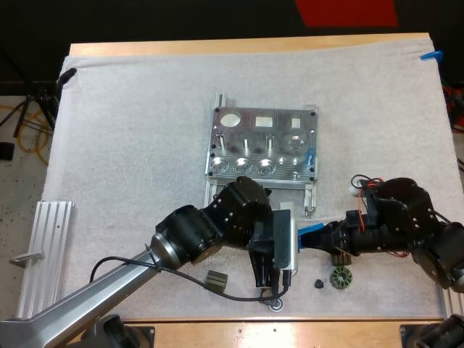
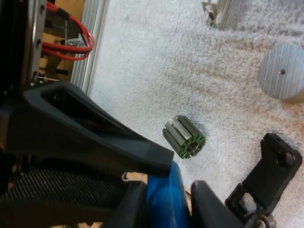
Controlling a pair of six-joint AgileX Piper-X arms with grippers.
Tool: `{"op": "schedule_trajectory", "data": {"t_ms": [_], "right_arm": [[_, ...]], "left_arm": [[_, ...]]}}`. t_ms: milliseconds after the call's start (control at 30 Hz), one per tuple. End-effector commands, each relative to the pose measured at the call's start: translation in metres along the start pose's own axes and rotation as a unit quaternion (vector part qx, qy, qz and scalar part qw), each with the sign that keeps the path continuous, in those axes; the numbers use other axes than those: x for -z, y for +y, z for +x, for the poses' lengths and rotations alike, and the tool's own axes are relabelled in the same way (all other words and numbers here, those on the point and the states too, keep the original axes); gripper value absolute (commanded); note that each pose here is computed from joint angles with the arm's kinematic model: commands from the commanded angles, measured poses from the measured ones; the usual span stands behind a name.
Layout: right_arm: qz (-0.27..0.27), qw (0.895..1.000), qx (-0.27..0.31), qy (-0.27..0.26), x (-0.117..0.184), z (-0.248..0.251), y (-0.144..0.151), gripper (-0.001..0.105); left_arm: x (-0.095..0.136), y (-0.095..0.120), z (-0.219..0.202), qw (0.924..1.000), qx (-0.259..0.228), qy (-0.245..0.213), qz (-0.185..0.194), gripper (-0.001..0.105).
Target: Load cells from right to left
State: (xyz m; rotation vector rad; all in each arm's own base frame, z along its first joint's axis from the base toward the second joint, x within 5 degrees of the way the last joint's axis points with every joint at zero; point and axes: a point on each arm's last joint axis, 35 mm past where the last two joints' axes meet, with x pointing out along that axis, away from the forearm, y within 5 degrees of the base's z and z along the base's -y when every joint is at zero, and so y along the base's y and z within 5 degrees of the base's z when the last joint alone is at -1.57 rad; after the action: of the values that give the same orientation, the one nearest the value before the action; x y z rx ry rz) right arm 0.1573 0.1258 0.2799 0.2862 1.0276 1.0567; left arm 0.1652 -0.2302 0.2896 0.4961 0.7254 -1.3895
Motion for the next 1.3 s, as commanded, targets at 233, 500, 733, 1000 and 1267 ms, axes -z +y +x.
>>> {"op": "schedule_trajectory", "data": {"t_ms": [233, 500, 733, 1000, 1267], "right_arm": [[-0.037, 0.999, -0.006, 0.001, 0.0, 0.0, 0.001, 0.0], [-0.093, 0.995, 0.047, 0.0, -0.01, -0.011, 0.009, 0.0], [-0.157, 0.978, 0.132, 0.047, -0.015, -0.033, 0.022, 0.0], [-0.178, 0.961, 0.2, 0.071, -0.03, -0.044, 0.03, 0.0], [-0.218, 0.937, 0.232, 0.143, -0.07, -0.038, 0.033, 0.0]], "left_arm": [[-0.006, -0.013, -0.031, 0.9995, -0.008, -0.03, 0.012, 0.051], [-0.006, -0.026, -0.06, 0.9982, -0.028, -0.052, 0.012, 0.052], [-0.005, -0.038, -0.092, 0.9918, -0.099, -0.077, 0.022, 0.052], [-0.002, -0.052, -0.122, 0.9842, -0.125, -0.124, -0.016, 0.052], [0.009, -0.06, -0.136, 0.9813, -0.157, -0.108, -0.03, 0.052]]}}
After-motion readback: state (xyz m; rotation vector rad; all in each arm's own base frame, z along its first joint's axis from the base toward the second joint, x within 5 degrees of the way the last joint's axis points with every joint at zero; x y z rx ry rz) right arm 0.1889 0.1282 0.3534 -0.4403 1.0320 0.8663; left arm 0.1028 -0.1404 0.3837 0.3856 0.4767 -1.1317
